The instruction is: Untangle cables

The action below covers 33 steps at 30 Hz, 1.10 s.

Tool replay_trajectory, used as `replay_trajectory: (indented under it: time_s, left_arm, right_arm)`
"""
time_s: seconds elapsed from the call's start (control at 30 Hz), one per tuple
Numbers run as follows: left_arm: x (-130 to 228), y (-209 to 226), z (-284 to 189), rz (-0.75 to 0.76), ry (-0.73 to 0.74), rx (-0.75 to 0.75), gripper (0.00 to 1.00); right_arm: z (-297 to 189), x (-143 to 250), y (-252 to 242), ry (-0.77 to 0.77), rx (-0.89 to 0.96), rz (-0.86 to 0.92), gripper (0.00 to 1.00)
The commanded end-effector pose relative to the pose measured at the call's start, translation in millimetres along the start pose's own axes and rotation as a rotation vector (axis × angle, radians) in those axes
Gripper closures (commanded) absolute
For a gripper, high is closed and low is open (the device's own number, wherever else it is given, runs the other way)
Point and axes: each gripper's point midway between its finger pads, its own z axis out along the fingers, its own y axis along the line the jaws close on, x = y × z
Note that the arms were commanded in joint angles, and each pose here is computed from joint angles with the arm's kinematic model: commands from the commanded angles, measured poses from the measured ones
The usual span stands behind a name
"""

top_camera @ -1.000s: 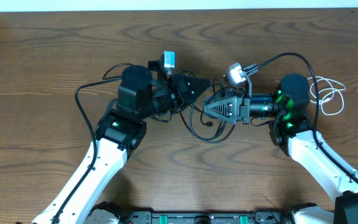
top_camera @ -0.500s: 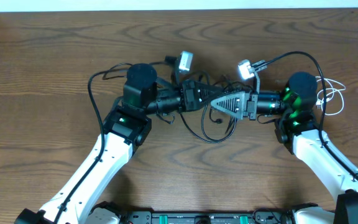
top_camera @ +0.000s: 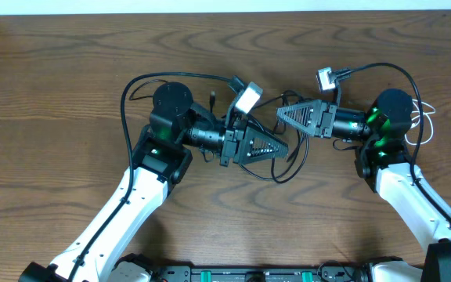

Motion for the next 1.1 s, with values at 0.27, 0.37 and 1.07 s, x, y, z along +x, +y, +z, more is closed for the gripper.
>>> replay_trajectory:
  time_s: [0.27,0.37,1.07]
  left_arm:
    - [7.9,-12.7,9.7,0.187,0.041,0.05,0.92]
    - [10.2,-15.7,13.8,0.237,0.049,0.064,0.92]
    - [19.1,-32.9,31.5,0.332,0.083,0.13,0.92]
  right_arm:
    - [21.1,8.8,-16.8,-0.02,0.081,0.226,0.41]
    - [30.6,14.2,-23.8,-0.026,0.112,0.253,0.37]
    - [75.0,46.6,-33.1,-0.03,0.204,0.284,0.36]
